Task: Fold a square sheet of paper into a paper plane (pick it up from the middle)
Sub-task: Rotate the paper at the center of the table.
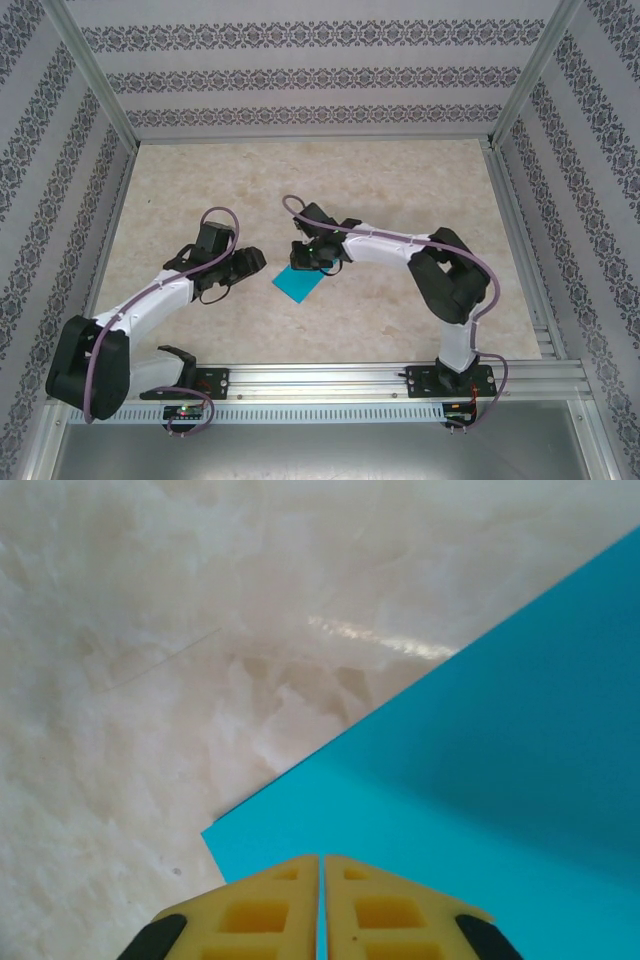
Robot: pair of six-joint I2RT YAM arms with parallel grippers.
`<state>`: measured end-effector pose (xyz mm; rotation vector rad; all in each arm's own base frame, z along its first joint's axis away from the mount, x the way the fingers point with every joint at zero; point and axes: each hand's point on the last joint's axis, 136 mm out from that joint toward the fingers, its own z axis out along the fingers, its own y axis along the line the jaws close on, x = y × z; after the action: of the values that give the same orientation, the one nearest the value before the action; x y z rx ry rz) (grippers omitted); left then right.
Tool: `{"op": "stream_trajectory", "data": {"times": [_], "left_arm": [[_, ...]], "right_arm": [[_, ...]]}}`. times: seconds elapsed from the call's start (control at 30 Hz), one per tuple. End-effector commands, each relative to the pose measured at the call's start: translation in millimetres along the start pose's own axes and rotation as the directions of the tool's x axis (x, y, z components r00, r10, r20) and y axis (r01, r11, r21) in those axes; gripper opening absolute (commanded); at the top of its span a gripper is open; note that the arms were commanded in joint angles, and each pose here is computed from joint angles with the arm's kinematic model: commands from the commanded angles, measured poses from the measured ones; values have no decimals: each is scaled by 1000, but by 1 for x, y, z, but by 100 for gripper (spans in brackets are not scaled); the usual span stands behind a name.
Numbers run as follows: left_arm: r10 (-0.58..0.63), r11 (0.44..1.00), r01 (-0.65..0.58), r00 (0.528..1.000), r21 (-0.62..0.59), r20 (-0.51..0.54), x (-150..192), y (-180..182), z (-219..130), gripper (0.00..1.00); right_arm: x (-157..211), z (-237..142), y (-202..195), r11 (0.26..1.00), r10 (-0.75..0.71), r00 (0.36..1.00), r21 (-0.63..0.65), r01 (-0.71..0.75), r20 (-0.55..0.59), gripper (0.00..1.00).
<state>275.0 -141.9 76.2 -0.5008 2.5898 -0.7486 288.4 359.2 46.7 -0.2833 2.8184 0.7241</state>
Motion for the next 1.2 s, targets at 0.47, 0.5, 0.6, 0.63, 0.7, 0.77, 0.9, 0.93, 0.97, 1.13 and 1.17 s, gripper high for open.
{"op": "stream_trajectory", "data": {"times": [0.47, 0.5, 0.6, 0.63, 0.7, 0.77, 0.9, 0.93, 0.97, 1.13, 1.17], "left_arm": [[0, 997, -3, 999, -83, -36, -2, 20, 5, 73], [5, 997, -8, 999, -78, -41, -1, 19, 4, 74], [16, 998, -20, 998, -59, -59, 0, 15, 5, 75], [21, 999, -24, 997, -45, -72, 1, 12, 6, 75], [29, 999, -31, 995, -19, -92, 3, 7, 7, 75], [32, 999, -31, 994, 8, -103, 6, 2, 9, 75], [52, 998, -49, 990, 30, -133, 14, -6, 13, 76], [61, 998, -57, 988, 37, -142, 17, -9, 13, 76], [70, 997, -65, 986, 39, -151, 20, -11, 15, 76], [108, 994, -99, 974, 55, -198, 36, -22, 23, 77], [114, 993, -105, 973, 56, -203, 38, -24, 24, 77]], "right_arm": [[73, 30, -1, 971, -222, 936, 23, 237, -273, 11], [78, 25, -5, 963, -255, 923, 14, 270, -288, 11], [79, 4, -19, 938, -323, 901, 30, 346, -291, 11], [71, -3, -22, 937, -323, 908, 42, 346, -269, 11], [51, -19, -20, 946, -304, 934, 57, 319, -186, 14], [28, -36, -8, 964, -260, 964, 45, 263, -49, 23], [5, -57, -15, 992, -85, 989, 103, 73, 124, 35], [5, -58, -21, 992, -34, 989, 122, 16, 142, 35], [5, -59, -25, 990, 18, 987, 133, -39, 157, 35], [13, -45, -35, 970, 177, 971, 141, -200, 158, 33], [15, -39, -33, 968, 198, 969, 125, -217, 149, 32]]}}
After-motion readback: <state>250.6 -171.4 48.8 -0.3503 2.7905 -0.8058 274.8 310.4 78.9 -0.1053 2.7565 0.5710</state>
